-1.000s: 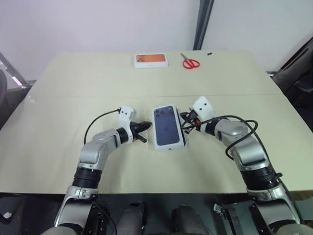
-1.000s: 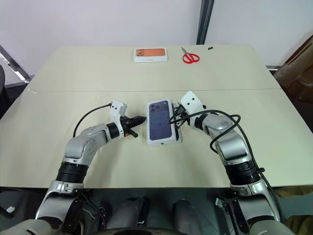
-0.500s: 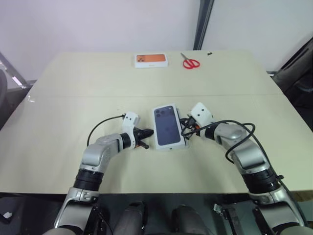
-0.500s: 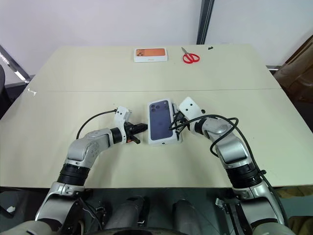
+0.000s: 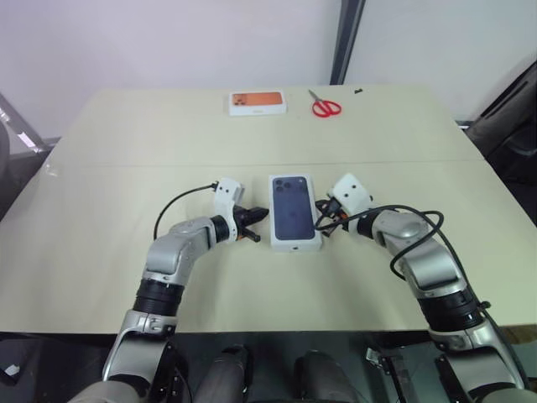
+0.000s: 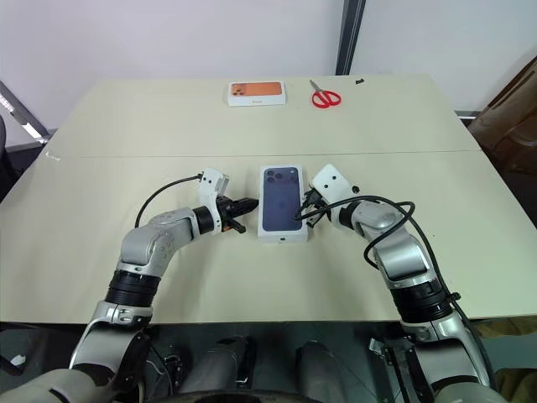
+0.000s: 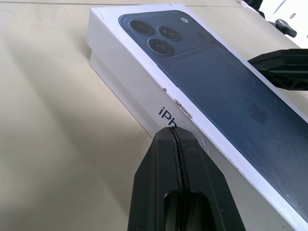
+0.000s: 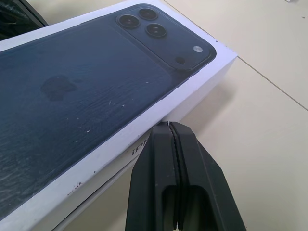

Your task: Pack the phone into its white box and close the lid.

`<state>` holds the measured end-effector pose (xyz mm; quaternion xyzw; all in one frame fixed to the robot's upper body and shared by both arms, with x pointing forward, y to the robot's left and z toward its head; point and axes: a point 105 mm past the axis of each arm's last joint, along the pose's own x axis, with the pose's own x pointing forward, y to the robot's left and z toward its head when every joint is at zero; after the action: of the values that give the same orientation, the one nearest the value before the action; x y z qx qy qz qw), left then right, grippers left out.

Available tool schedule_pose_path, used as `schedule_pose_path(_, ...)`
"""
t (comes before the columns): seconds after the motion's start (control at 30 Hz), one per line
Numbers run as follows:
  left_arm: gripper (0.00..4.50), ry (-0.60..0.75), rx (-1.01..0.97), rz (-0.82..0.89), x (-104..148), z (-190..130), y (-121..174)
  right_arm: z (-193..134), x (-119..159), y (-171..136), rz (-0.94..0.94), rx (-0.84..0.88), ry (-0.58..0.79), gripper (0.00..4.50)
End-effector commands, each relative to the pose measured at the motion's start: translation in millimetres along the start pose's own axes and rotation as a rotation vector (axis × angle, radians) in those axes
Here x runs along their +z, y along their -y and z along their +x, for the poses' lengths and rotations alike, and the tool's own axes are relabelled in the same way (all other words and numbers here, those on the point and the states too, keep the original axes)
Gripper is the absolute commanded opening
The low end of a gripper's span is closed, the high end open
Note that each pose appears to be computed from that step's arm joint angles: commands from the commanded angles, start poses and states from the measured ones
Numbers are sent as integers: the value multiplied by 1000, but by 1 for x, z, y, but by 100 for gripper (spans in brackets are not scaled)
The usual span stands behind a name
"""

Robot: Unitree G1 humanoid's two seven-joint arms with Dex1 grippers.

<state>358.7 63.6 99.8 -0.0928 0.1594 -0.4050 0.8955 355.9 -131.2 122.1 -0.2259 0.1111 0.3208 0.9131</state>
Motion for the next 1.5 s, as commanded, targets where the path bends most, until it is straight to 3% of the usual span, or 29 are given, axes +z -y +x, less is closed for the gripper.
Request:
schedule_pose_path(0.03,0,43,-74,52,12,3,18,2,12,-9,-12,36,43,3)
schedule_pose_path(1.03,0,37,-58,54,5,13,17,2,-2,-6,-57,-1,-27,3)
schedule_pose_path(1.5,0,78,-59,23,13,19,18,-6,-11,4,-50,-12,-67,3)
